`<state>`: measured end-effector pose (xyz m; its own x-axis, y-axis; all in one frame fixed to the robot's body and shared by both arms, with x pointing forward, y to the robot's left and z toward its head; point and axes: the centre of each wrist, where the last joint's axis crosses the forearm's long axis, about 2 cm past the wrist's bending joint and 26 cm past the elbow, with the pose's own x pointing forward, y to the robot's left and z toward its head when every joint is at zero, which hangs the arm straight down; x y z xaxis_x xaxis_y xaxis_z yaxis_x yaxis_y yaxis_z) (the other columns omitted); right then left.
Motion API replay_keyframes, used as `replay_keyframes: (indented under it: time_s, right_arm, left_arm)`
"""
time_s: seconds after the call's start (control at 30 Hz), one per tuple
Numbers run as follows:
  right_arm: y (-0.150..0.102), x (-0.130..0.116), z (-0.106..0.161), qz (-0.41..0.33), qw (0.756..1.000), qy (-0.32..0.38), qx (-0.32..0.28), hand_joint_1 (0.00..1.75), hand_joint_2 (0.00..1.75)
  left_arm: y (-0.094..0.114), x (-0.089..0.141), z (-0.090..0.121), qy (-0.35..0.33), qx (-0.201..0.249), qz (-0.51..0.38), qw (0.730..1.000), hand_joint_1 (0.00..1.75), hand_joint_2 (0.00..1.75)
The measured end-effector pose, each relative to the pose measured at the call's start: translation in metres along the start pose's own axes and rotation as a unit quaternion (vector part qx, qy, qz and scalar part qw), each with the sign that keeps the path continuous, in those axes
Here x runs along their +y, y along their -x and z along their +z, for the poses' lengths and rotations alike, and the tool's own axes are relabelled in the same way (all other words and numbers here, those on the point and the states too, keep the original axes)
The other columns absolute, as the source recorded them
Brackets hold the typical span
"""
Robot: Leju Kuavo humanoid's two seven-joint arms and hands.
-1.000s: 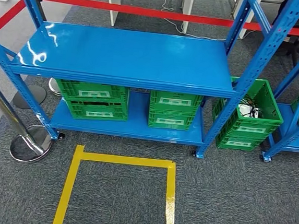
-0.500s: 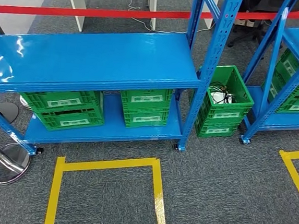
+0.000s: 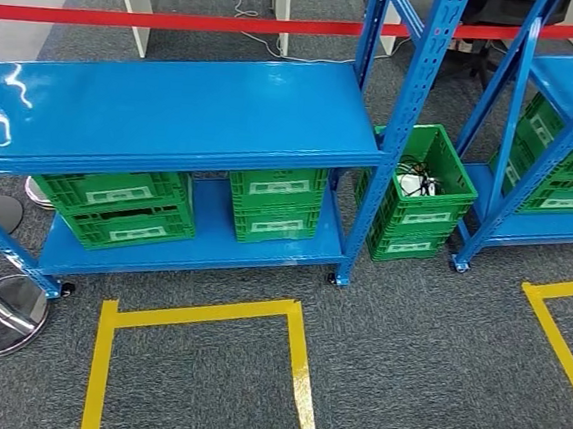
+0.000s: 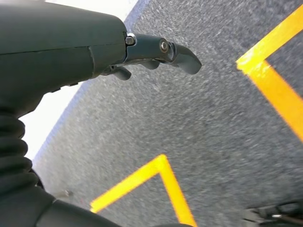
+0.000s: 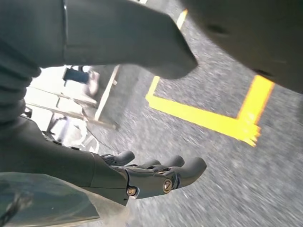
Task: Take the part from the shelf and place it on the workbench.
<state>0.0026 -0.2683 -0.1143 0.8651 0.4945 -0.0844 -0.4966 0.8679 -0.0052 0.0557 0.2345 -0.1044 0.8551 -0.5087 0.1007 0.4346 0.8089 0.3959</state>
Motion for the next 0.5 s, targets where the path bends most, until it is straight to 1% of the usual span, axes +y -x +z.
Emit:
replay_keyframes:
  time_s: [0.03, 0.17, 0.27, 0.37, 0.47, 0.5]
  right_arm:
    - [0.004, 0.001, -0.001, -0.007, 1.000, -0.003, 0.001, 0.00, 1.75]
    - [0.016, 0.007, -0.002, -0.035, 0.999, -0.013, -0.001, 0.00, 1.75]
    - [0.017, 0.006, -0.002, -0.057, 0.998, -0.013, -0.011, 0.00, 1.75]
    - [0.010, 0.000, -0.001, -0.079, 0.996, -0.006, -0.033, 0.00, 1.75]
    - [-0.004, -0.009, 0.001, -0.100, 0.993, 0.003, -0.065, 0.00, 1.75]
    - [-0.006, -0.010, 0.002, -0.103, 0.992, 0.005, -0.070, 0.00, 1.75]
  left_arm:
    - [-0.001, 0.004, -0.002, -0.001, -0.003, 0.009, 1.000, 0.00, 0.00]
    - [-0.001, 0.016, -0.007, 0.004, -0.007, 0.043, 0.999, 0.00, 0.00]
    - [0.006, 0.018, -0.008, 0.017, -0.004, 0.066, 0.998, 0.00, 0.00]
    - [0.021, 0.013, -0.007, 0.038, 0.007, 0.085, 0.996, 0.00, 0.00]
    - [0.041, 0.004, -0.004, 0.061, 0.025, 0.102, 0.993, 0.00, 0.00]
    - [0.044, 0.002, -0.003, 0.064, 0.028, 0.105, 0.992, 0.00, 0.00]
